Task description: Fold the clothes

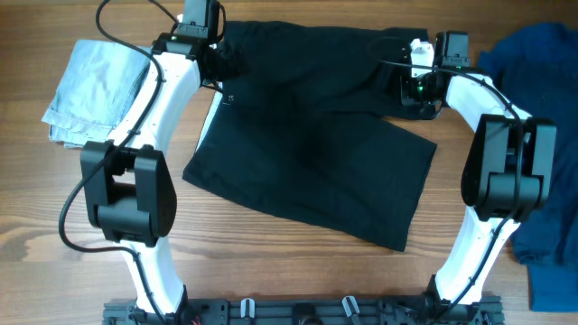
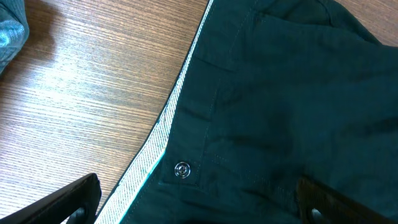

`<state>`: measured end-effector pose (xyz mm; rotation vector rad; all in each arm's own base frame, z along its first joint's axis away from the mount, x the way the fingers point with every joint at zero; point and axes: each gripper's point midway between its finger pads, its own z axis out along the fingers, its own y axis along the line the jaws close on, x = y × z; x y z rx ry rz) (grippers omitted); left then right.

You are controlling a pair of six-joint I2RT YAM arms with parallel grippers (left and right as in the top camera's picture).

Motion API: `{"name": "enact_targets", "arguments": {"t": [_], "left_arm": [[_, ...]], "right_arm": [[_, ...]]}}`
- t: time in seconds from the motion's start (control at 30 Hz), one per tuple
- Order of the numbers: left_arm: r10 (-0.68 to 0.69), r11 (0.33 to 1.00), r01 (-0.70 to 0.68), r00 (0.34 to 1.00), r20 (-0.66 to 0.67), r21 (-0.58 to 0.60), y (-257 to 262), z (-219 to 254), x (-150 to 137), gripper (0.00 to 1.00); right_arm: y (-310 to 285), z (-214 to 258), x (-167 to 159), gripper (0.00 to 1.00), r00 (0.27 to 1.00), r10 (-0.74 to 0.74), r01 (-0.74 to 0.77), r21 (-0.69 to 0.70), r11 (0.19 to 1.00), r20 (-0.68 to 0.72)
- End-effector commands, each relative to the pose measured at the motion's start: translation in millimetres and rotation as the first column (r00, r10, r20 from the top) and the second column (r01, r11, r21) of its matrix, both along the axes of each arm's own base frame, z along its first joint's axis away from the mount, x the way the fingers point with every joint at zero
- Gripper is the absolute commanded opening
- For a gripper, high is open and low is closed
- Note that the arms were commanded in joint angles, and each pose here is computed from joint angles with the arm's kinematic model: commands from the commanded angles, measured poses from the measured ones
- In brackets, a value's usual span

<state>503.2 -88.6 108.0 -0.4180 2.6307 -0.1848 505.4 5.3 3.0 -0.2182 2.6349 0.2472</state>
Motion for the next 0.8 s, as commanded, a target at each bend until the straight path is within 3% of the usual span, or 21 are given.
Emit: {"name": "enact_targets", "arguments": {"t": [0.0, 0.37, 0.77], "left_arm": [[0.005, 1.000, -0.005, 1.000, -0.002, -0.009, -1, -1, 0, 1.00], [0.005, 1.000, -0.005, 1.000, -0.002, -0.009, -1, -1, 0, 1.00], [0.005, 1.000, -0.005, 1.000, -0.002, -0.009, -1, -1, 0, 1.00]], "right_arm": [[7, 26, 11, 0.04, 0.998, 0.011, -0.012, 0.020, 1.000, 0.055], [-22, 89, 19, 0.04, 0.981, -0.078, 0.099, -0.107, 0.989, 0.180], [-67, 54, -18, 0.04, 0.972, -0.230, 0.233, -0.216, 0.948, 0.041]]}}
